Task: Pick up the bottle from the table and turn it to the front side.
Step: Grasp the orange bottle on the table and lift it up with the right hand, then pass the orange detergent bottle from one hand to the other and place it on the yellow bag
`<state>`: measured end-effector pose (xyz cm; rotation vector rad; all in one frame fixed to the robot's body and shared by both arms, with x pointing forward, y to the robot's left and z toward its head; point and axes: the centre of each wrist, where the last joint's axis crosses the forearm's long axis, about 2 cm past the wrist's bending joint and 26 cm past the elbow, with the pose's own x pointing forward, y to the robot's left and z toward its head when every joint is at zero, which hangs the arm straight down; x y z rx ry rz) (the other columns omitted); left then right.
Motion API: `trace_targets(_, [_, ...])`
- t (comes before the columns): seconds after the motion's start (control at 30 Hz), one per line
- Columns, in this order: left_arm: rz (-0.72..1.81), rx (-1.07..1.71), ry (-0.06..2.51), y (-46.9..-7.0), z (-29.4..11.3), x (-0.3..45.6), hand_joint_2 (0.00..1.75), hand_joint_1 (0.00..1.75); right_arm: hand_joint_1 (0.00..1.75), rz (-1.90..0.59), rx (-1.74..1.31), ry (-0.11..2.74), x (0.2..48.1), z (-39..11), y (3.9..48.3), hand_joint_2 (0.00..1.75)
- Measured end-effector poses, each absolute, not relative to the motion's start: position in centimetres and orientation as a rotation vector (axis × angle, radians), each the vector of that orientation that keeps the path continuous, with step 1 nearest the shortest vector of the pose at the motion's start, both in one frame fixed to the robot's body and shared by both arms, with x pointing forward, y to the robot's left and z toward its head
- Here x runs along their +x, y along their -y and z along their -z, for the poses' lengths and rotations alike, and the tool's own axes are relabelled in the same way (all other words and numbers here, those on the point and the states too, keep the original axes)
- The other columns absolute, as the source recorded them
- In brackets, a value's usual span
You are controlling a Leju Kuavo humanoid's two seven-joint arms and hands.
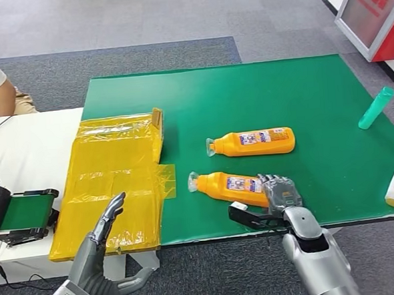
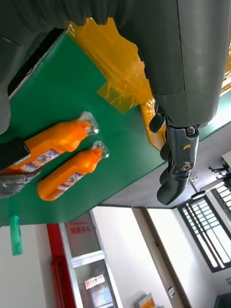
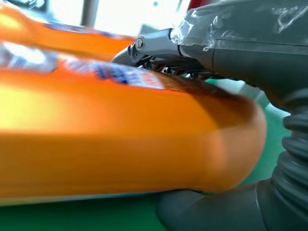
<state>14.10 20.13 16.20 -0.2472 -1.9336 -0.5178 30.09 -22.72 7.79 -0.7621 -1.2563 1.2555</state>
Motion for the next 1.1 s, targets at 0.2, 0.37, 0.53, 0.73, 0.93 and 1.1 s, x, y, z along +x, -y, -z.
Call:
trace_targets(0.2, [0.482, -0.237, 1.933, -20.5, -16.2, 14.3, 1.75, 0.00, 1.75, -0.996, -0.489, 1.468, 27.9, -9.1, 21.3, 1.75])
trace_targets(0.37, [0.467, -0.235, 1.930, -20.7, -16.2, 14.5, 1.75, 0.00, 1.75, -0.874, -0.389, 1.558, 27.2, -9.7, 21.1, 1.75])
trace_targets(0.53, [0.426, -0.256, 1.933, -21.0, -16.3, 14.7, 1.75, 0.00, 1.75, -0.691, -0.204, 1.703, 26.2, -11.1, 20.7, 1.75])
trace_targets(0.73, [0.241, -0.363, 1.983, -21.6, -16.9, 15.9, 1.75, 0.00, 1.75, -0.478, 0.079, 1.897, 25.0, -12.7, 19.6, 1.75])
trace_targets(0.93, [-0.006, -0.507, 2.006, -22.8, -19.0, 18.9, 1.75, 0.00, 1.75, -0.432, 0.266, 2.040, 24.6, -15.6, 17.4, 1.75])
trace_targets(1.1, [-0.121, -0.659, 2.002, -22.7, -19.7, 20.3, 1.75, 0.00, 1.75, -0.465, 0.328, 2.101, 24.3, -16.4, 15.7, 1.75])
